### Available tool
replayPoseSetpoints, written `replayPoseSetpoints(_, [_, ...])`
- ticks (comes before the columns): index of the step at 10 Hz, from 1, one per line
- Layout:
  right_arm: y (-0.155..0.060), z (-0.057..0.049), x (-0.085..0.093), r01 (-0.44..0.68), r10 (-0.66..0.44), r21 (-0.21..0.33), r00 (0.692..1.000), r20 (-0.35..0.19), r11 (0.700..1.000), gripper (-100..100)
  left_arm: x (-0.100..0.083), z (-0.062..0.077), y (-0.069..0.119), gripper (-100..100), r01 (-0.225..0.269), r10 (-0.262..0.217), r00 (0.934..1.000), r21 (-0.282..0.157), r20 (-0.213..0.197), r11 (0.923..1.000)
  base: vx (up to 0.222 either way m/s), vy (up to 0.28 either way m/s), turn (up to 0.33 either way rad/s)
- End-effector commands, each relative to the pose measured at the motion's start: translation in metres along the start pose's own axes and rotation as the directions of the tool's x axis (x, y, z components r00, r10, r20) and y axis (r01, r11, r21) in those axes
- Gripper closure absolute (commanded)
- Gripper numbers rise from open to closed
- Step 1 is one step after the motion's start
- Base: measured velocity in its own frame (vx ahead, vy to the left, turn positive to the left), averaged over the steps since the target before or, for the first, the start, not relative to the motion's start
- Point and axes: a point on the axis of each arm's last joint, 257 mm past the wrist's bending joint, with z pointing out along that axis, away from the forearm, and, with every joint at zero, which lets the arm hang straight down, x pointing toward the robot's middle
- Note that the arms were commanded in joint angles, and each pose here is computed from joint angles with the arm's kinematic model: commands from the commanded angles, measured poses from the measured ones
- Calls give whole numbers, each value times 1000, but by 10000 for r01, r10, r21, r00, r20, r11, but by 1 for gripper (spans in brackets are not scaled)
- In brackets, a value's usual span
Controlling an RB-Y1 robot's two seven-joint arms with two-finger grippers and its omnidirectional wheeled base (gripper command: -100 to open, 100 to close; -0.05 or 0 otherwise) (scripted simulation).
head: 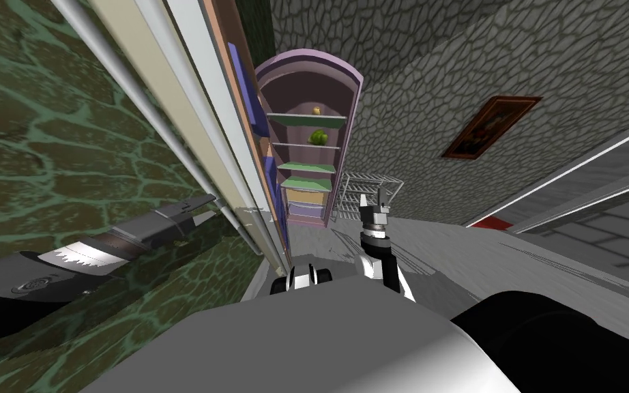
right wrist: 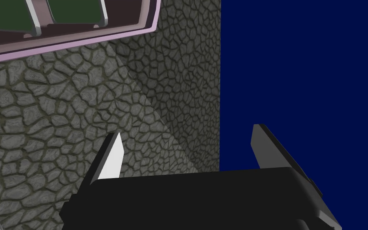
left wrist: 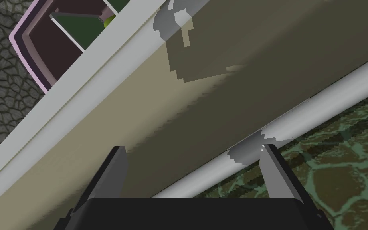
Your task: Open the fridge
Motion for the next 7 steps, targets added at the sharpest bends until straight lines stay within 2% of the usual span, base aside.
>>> replayPoseSetpoints(1, [0, 0, 0, 0, 0, 0, 10000, 0, 10000, 0, -2, 2, -6, -100, 2, -2, 10000, 51, -72, 10000, 3, -1, 14])
replayPoseSetpoints(2, [0, 0, 0, -1, 1, -1, 10000, 0, 10000, 0, -2, 3, -6, 0, 18, -18, 10000, 51, -75, 10000, 0, 0, 0])
replayPoseSetpoints(7, [0, 0, 0, -1, 1, 0, 10000, 0, 10000, 0, -2, 3, -6, 0, 17, -16, 10000, 51, -74, 10000, 0, 0, 0])
